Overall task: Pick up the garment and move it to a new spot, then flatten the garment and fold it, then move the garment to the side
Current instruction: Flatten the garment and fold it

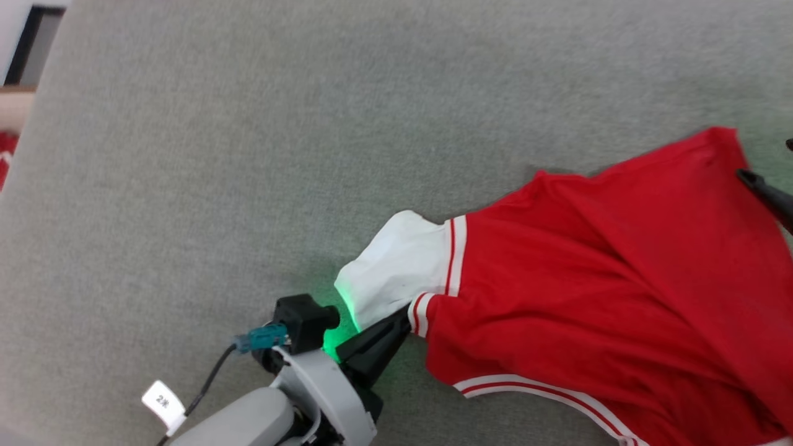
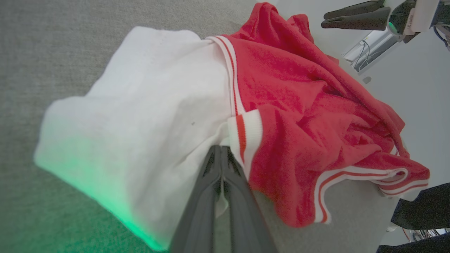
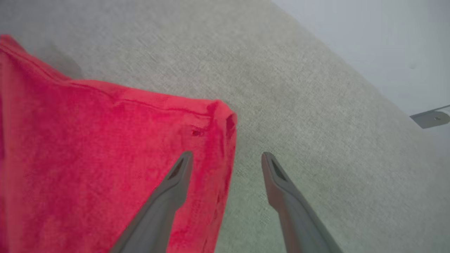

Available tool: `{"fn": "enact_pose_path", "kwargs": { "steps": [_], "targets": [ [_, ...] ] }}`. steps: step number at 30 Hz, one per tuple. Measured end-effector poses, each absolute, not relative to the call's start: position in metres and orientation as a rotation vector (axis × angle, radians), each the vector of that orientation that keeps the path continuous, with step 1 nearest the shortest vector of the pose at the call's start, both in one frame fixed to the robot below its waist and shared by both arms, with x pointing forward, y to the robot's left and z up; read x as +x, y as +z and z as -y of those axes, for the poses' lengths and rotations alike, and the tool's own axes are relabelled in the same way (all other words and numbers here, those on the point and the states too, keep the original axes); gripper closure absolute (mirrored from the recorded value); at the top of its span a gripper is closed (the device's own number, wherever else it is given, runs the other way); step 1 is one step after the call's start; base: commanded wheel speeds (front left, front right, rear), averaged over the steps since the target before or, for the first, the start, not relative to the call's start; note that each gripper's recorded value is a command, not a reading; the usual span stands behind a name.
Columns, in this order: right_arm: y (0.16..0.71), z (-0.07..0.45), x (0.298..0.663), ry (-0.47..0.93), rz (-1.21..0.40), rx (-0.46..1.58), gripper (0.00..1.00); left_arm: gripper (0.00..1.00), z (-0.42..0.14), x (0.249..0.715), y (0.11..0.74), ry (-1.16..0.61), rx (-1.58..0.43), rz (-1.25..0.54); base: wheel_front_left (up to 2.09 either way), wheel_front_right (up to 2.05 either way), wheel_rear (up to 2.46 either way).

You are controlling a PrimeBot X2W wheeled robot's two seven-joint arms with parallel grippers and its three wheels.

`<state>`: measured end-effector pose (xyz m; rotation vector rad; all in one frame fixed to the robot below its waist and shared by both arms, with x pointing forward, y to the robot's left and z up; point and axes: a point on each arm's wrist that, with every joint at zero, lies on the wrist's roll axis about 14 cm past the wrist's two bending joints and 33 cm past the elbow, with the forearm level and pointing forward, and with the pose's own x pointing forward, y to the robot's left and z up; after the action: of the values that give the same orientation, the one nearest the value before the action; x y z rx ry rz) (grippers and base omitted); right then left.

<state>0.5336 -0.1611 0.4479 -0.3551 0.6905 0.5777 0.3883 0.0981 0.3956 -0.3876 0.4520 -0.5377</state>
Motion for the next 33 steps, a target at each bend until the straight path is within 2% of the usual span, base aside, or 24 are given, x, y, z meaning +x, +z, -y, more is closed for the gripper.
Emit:
{"fn": "enact_pose_path", "kwargs": {
  "steps": [5,9,10,11,12,19,24,28,33],
  "targets": [
    [0.406,0.152,0.543,0.601,-0.801,-0.358,0.00,1.00,-0.100,0.391,0.386,-0.519,-0.396,-0.473,0.00,0.00,0.00],
    [0.393,0.146,0.546,0.628,-0.845,-0.366,0.00,1.00,-0.102,0.390,0.383,-0.506,-0.405,-0.482,0.00,0.00,0.00],
    [0.392,0.145,0.547,0.633,-0.845,-0.366,0.57,1.00,-0.103,0.390,0.383,-0.502,-0.411,-0.483,0.00,0.00,0.00],
    [0.392,0.144,0.547,0.636,-0.843,-0.364,0.82,1.00,-0.103,0.390,0.385,-0.498,-0.418,-0.481,0.00,0.00,0.00],
    [0.393,0.144,0.548,0.639,-0.833,-0.364,1.00,1.00,-0.104,0.390,0.386,-0.495,-0.421,-0.480,0.00,0.00,0.00],
    [0.412,0.144,0.557,0.603,-0.699,-0.282,1.00,1.00,-0.118,0.386,0.391,-0.487,-0.386,-0.482,0.00,0.00,0.00],
    [0.442,0.158,0.577,0.511,-0.586,-0.230,1.00,1.00,-0.125,0.408,0.421,-0.510,-0.360,-0.406,0.00,0.00,0.00],
    [0.485,0.174,0.601,0.421,-0.454,-0.200,1.00,1.00,-0.131,0.441,0.457,-0.562,-0.264,-0.336,0.00,0.00,0.00],
    [0.560,0.208,0.635,0.282,-0.259,-0.175,1.00,1.00,-0.143,0.514,0.529,-0.551,-0.176,-0.178,0.00,0.00,0.00]
  ]
}}
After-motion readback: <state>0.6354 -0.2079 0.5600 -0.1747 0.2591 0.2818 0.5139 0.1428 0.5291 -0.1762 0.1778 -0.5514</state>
